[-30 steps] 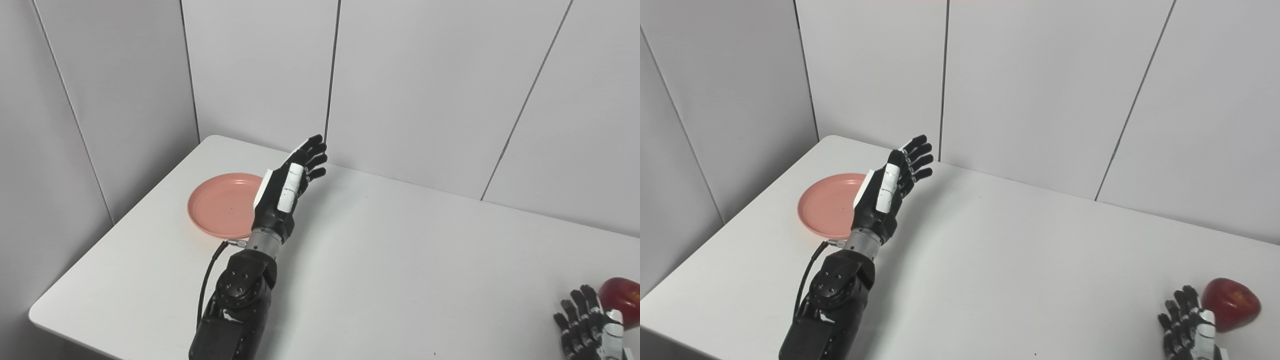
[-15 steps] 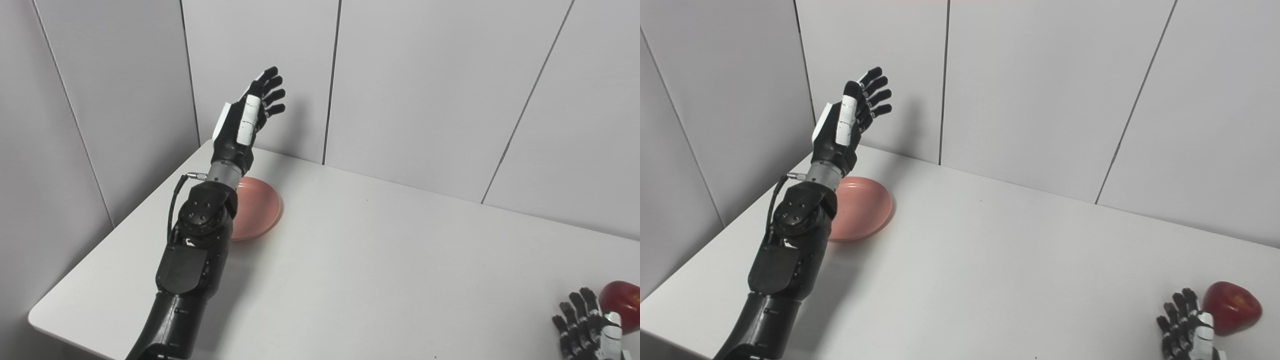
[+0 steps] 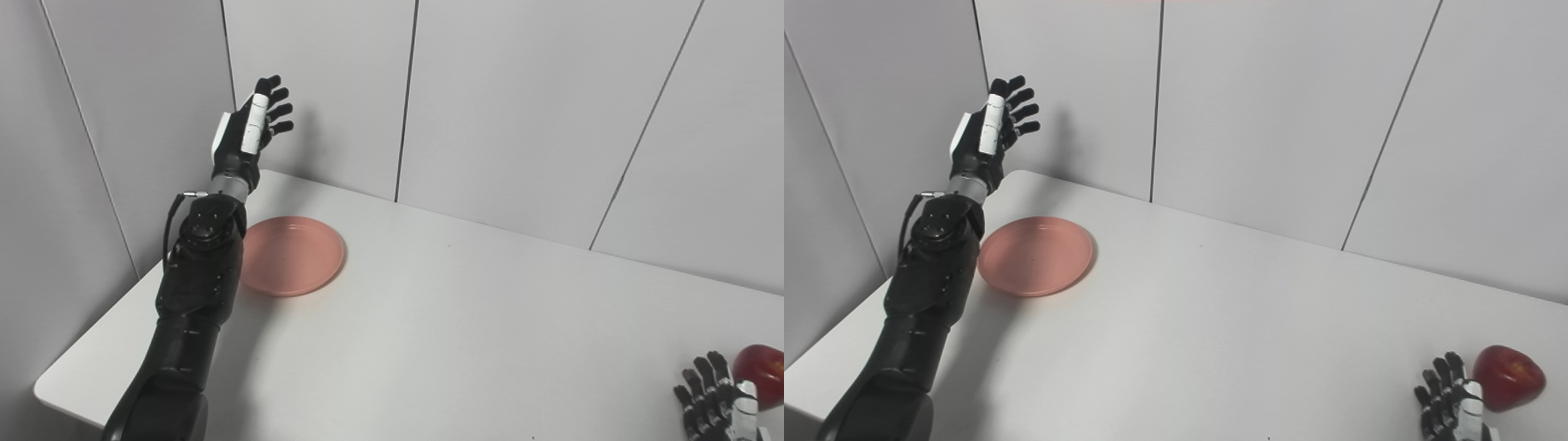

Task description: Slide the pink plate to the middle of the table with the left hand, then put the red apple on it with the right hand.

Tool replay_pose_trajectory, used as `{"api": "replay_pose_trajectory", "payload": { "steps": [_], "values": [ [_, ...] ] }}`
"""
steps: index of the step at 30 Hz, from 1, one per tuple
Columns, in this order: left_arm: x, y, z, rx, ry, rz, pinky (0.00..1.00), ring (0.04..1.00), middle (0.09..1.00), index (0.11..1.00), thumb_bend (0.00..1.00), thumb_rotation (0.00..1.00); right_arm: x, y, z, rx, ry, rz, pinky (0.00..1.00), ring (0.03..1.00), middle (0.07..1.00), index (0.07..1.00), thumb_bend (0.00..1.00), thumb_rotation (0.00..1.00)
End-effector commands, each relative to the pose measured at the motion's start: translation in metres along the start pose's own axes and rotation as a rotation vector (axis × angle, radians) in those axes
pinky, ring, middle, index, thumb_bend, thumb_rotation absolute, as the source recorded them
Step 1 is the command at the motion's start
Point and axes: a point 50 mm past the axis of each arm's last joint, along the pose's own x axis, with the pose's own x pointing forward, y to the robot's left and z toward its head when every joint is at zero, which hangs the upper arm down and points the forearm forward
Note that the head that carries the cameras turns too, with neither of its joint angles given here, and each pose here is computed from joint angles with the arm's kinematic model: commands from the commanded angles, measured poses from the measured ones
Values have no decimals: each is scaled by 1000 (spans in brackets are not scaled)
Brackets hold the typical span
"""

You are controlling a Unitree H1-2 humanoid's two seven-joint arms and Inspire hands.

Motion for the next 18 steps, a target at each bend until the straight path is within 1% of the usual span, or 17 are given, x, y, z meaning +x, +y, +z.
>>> {"api": "replay_pose_trajectory", "payload": {
  "steps": [1, 4, 7, 8, 11, 13, 18],
  "values": [
    [24, 10, 31, 0, -104, 16, 850, 881, 916, 905, 975, 982, 0, 1, -12, 16, 40, -2, 1000, 1000, 1000, 1000, 677, 1000],
    [28, 24, 22, 8, -85, 42, 835, 883, 921, 902, 980, 971, 1, 0, -13, 17, 39, -5, 1000, 1000, 1000, 1000, 685, 1000],
    [29, 34, 14, 26, -73, 66, 814, 873, 908, 887, 953, 973, 1, 0, -13, 21, 39, -7, 1000, 1000, 1000, 1000, 694, 1000],
    [29, 37, 12, 30, -69, 72, 817, 868, 905, 876, 951, 975, 0, 0, -13, 23, 40, -7, 1000, 1000, 1000, 1000, 685, 1000],
    [29, 46, 3, 30, -48, 97, 837, 869, 912, 884, 955, 975, 0, -1, -13, 15, 42, -4, 1000, 1000, 1000, 1000, 685, 1000],
    [29, 51, -1, 36, -33, 112, 853, 872, 915, 880, 955, 967, -1, -2, -12, 16, 42, -8, 1000, 1000, 1000, 1000, 700, 1000],
    [25, 62, -12, 41, -1, 134, 867, 880, 923, 882, 934, 985, -1, -2, -11, 15, 41, -6, 1000, 1000, 999, 992, 691, 1000]
  ]
}}
